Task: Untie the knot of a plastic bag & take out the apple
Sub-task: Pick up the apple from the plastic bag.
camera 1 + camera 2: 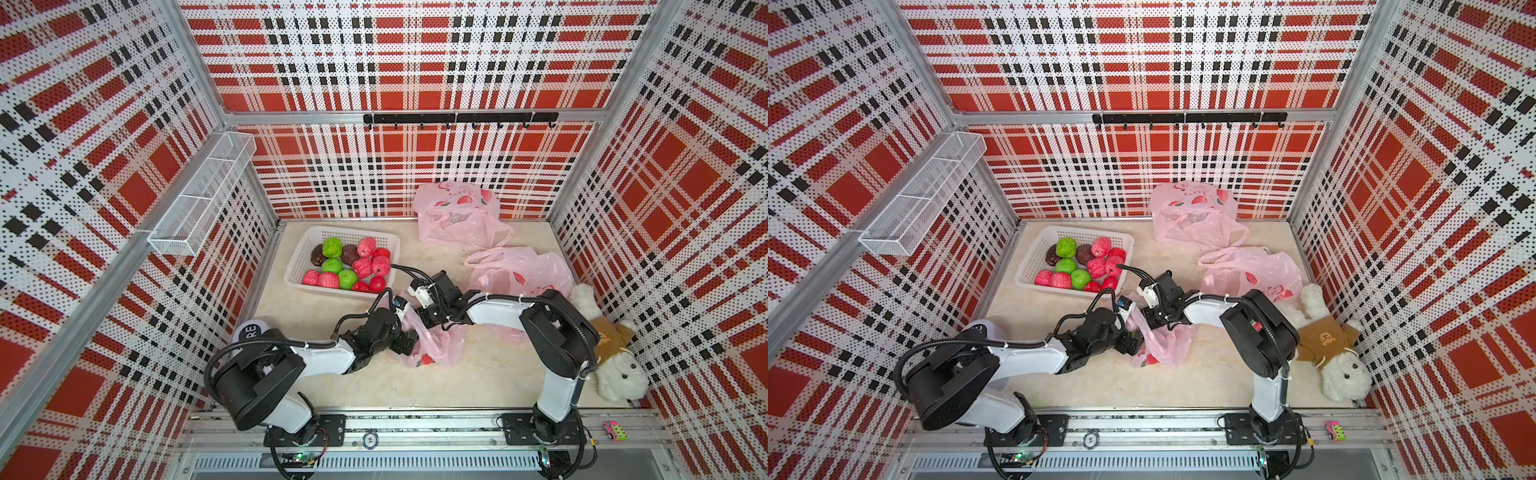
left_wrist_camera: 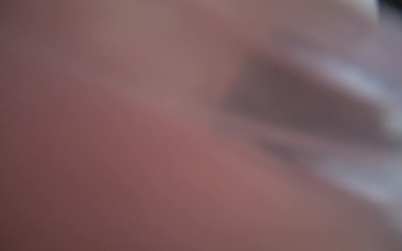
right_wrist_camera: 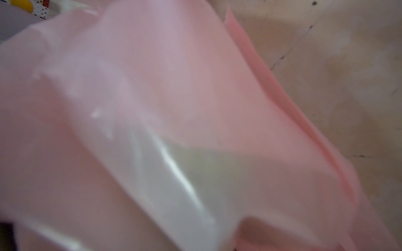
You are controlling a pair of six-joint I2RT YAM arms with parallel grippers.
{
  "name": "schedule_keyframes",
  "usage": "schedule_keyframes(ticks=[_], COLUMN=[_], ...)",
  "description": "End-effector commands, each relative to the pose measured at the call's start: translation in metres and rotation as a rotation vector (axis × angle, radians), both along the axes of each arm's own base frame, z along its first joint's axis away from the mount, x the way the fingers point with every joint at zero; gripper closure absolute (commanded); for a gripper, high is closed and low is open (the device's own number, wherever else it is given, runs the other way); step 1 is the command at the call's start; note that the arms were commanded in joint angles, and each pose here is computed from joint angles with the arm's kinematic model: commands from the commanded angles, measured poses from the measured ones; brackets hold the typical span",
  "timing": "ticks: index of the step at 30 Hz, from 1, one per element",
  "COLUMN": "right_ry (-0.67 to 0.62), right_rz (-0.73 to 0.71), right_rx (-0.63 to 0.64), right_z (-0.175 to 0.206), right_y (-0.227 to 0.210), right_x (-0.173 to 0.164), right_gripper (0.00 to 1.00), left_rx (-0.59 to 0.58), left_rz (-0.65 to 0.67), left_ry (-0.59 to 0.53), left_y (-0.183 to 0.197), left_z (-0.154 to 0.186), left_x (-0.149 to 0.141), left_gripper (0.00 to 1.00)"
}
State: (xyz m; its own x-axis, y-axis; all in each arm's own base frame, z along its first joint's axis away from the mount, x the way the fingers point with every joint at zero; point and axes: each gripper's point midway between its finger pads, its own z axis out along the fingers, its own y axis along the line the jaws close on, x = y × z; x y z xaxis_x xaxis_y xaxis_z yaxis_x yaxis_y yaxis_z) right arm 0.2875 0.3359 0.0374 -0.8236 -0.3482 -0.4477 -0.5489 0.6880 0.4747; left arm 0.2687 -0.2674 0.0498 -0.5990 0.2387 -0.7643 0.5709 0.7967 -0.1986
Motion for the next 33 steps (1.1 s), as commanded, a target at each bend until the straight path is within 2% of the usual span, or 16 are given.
schedule_keyframes(ticks=[1,10,16,25,33], right_ry=[-0.036,-0.083,-0.171,-0.217,-0.271], right_rz=[0.075,-0.057,-0.129,-0.219,-0.245], right_rx=[0.058,0.022,-0.012,-0.081,-0.055], right_z=[0.012,0.024,0.04,0.045,0.07], right_y=[0.011,-0.025,-0.045,-0.065,-0.071], right_x=[-0.002,0.019,0.038,0.051,0.049], right_gripper=[1.0,1.0,1.0,1.0,1.0], left_rx=[-0.086,-0.071,-0.027,0.017,-0.024], left_rz=[-0.032,-0.041,-0.02,-0.043,0.008], left_ry=[-0.053,-0.062,-0.082,-0.066,-0.137], left_y=[-0.021,-0.007,0.02,0.048,0.059], left_z=[0.021,0.027,0.04,0.048,0.092], left_x=[0.017,0.006,-0.012,-0.037,-0.036], left_gripper=[0.1,0.32,0.32,0.31,0.31])
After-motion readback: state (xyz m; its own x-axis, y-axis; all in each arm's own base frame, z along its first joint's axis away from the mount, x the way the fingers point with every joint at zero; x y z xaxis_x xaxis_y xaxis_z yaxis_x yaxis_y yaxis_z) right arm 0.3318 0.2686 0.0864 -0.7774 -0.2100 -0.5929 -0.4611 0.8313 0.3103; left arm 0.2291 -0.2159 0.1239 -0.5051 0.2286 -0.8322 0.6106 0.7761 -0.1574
